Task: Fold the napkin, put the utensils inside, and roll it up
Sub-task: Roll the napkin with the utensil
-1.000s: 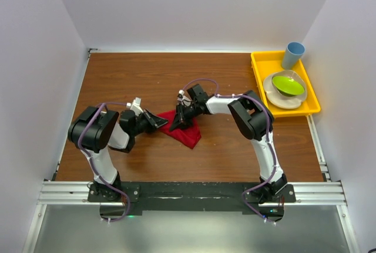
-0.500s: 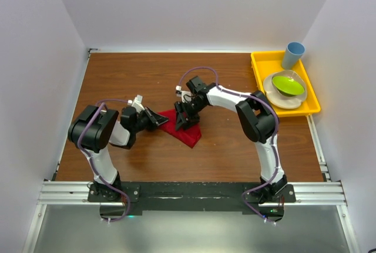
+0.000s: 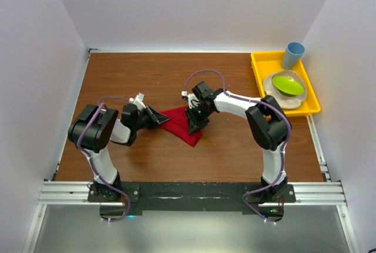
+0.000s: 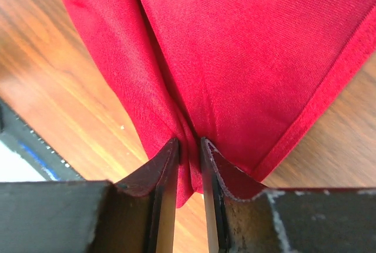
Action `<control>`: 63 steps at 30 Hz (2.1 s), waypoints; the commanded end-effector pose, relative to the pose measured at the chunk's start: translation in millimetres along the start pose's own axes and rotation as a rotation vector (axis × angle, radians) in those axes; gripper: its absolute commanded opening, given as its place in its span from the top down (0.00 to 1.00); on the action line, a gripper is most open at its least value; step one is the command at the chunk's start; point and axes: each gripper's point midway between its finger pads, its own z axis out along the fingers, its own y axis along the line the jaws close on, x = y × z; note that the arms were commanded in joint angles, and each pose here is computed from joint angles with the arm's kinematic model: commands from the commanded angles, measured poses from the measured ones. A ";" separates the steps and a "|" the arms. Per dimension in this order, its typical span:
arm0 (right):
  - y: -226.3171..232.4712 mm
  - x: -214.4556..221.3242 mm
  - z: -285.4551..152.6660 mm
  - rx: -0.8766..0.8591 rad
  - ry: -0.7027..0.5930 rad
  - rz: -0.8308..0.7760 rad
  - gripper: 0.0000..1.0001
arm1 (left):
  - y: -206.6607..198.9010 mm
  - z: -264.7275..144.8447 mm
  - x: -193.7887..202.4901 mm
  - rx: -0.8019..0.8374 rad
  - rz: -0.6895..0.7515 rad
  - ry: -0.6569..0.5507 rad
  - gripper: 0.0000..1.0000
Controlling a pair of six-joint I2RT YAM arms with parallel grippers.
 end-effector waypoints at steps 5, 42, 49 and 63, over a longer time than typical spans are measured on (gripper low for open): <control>-10.2 -19.6 -40.7 0.285 -0.040 -0.149 0.52 | 93.7 -19.4 41.3 -0.385 -0.048 0.141 0.98; 22.2 -20.0 70.0 0.320 -0.171 -0.366 0.82 | 60.9 -29.5 22.2 -0.404 -0.087 0.228 0.87; 69.0 11.2 71.0 -0.163 -0.034 -0.169 1.00 | -18.6 -64.8 -96.2 -0.397 0.117 -0.017 0.37; 48.0 6.9 63.0 -0.606 0.154 0.377 1.00 | -1.6 -107.0 -40.5 -0.686 0.021 0.134 0.18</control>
